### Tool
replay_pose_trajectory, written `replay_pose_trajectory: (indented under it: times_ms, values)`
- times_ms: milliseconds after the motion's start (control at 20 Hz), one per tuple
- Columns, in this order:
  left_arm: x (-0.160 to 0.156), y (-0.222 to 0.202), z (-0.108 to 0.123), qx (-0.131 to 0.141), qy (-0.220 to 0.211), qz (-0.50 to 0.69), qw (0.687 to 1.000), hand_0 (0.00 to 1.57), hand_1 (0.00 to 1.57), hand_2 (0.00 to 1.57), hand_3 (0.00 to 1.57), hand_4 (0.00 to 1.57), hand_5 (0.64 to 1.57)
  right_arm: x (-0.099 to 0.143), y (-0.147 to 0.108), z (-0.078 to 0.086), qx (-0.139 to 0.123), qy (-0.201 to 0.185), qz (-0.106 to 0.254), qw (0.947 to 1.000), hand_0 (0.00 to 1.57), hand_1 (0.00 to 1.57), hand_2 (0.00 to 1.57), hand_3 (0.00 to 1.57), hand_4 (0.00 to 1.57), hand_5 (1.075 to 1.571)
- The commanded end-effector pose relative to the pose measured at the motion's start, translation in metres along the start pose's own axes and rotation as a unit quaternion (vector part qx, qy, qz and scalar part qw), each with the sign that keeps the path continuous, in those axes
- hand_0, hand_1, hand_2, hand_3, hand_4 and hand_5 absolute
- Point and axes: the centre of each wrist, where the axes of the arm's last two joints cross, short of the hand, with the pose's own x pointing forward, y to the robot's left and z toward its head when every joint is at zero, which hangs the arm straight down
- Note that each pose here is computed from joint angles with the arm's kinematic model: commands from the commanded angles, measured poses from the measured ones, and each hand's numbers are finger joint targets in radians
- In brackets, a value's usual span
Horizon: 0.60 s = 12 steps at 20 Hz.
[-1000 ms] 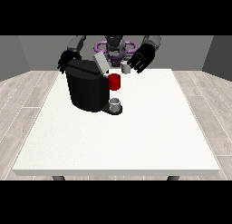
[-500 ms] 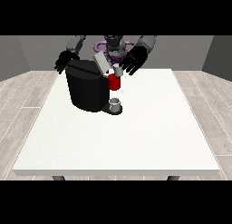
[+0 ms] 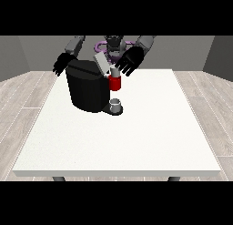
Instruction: Insert the coffee pod into the coffee machine and close the lid
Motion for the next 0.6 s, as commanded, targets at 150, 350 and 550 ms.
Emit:
replay_pose_trajectory:
  times_ms: [150, 350, 550]
  values:
    - [-0.010, -0.011, 0.002, 0.004, 0.010, 0.010, 1.000, 1.19, 1.19, 1.26, 1.20, 0.49, 1.571, 0.006, 0.009, 0.009, 0.016, -0.001, -0.010, 0.9998, 0.00, 0.00, 0.00, 0.00, 0.50, 1.571]
    - [-0.012, -0.025, 0.005, -0.011, -0.005, 0.001, 1.000, 1.20, 1.20, 1.28, 1.21, 0.52, 1.571, 0.003, -0.009, 0.003, -0.007, 0.004, -0.007, 0.9999, 0.00, 0.00, 0.00, 0.00, 0.53, 1.571]
    - [-0.007, -0.035, 0.003, -0.027, 0.004, 0.002, 1.000, 1.18, 1.18, 1.25, 1.19, 0.49, 1.571, -0.004, -0.013, 0.005, -0.019, 0.015, -0.007, 0.9997, 0.00, 0.00, 0.00, 0.00, 0.46, 1.571]
